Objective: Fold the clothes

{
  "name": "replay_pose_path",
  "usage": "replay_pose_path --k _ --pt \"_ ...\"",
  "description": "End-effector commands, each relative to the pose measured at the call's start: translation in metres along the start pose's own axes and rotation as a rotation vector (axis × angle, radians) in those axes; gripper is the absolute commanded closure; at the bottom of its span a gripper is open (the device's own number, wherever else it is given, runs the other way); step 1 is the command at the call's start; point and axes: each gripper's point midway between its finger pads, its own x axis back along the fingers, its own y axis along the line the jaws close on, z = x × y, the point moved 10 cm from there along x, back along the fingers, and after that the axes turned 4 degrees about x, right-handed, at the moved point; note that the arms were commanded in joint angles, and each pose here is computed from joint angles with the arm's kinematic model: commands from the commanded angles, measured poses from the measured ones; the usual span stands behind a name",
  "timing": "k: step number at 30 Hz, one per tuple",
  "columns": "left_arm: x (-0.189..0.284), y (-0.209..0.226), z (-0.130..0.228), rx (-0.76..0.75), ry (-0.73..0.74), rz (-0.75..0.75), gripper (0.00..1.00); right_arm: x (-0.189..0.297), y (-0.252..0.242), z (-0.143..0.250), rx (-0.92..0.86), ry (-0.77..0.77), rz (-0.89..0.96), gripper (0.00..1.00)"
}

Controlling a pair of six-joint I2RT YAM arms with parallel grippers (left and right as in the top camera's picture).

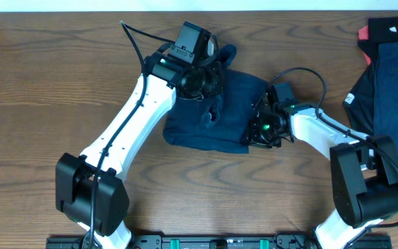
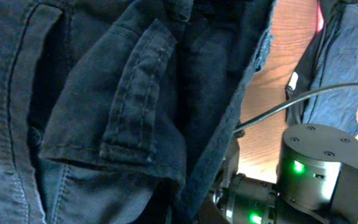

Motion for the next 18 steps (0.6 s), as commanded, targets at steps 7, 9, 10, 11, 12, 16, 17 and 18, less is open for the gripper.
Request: replay_pose_path --k 7,9,10,11,12,16,17,18 --pt "-0.022 -0.017 0.013 -0.035 0.052 0.025 0.94 -0.003 -0.005 -0.001 0.011 0.022 0.035 0.73" --pt "-0.029 -0.016 0.014 -0.035 0.066 0.014 0.94 -0.003 -0.005 0.000 0.008 0.026 0.042 0.73" --pt "-0.033 -0.015 0.014 -0.033 0.074 0.008 0.94 -0.003 -0.006 0.000 0.006 0.030 0.046 0.73" --pt "-0.035 -0.014 0.014 -0.030 0.077 0.005 0.94 -0.003 -0.007 0.001 0.004 0.031 0.057 0.73" --pt "-0.038 -0.013 0.014 -0.029 0.081 0.001 0.94 -0.003 -0.008 0.001 0.001 0.032 0.072 0.73" --pt "-0.042 -0.011 0.014 -0.025 0.088 -0.007 0.94 0.008 -0.010 0.000 -0.013 0.030 0.160 0.72" --pt "-0.042 -0.011 0.014 -0.026 0.086 -0.004 0.94 0.014 -0.008 -0.001 -0.014 0.025 0.172 0.73" --pt "-0.042 -0.011 0.013 -0.027 0.084 -0.002 0.94 0.022 -0.006 -0.003 -0.016 0.015 0.182 0.72"
